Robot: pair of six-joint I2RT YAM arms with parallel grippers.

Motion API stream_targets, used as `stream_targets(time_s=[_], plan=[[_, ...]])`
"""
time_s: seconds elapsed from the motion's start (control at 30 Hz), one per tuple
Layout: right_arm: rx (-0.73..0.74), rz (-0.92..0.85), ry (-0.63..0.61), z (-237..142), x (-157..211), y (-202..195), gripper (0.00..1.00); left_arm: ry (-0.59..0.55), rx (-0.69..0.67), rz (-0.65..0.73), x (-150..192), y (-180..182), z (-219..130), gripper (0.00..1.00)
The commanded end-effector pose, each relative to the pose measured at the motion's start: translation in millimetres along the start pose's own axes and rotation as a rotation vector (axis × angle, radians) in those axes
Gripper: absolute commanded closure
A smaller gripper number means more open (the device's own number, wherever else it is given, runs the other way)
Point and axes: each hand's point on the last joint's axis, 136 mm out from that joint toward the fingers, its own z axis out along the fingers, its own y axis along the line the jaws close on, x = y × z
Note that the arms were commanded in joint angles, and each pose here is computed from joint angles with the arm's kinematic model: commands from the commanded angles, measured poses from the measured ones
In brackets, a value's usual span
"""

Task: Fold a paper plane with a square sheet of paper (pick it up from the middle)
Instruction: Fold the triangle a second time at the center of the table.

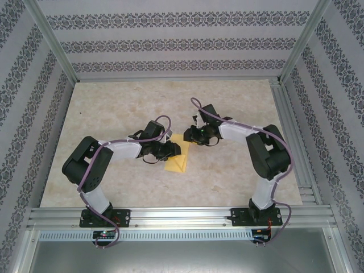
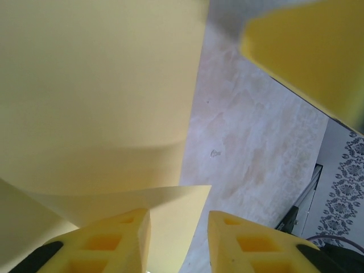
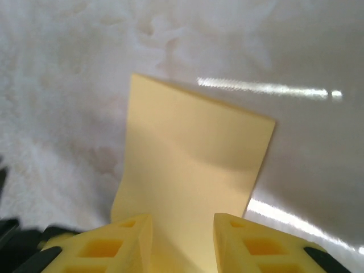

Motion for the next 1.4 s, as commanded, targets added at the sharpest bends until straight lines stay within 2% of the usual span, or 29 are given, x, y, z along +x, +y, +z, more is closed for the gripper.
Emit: stream_targets(time_s=[0.0,0.23,0.63,0.83,1.1,1.37], plan=[[-0.064,-0.064,-0.003,-17.9,10.3,13.4,0.65,-0.014,-0.013,0.026,-2.6,-2.2,3.3,0.69],[-0.064,-0.052,0.095,-7.3,49.4,9.4,0.65,-0.019,-0.012,0.023,-3.1,-2.0,3.6,0.73],[-0.094,-0.044,0.151,14.4,60.0,12.4,0.67,-0.018,-0.011,0.021,-3.2,-2.6,3.4,0.76],[-0.115,-0.043,0.161,16.8,63.6,13.9,0.72,-0.016,-0.007,0.017,-2.7,-2.6,4.2,0.77],[-0.143,-0.030,0.157,16.6,62.6,15.8,0.89,-0.019,0.000,0.018,-4.3,-4.1,4.7,0.77],[-0.110,-0.046,0.122,15.7,53.8,4.5,0.92,-0.007,0.044,0.012,-6.1,-9.8,10.9,0.76]])
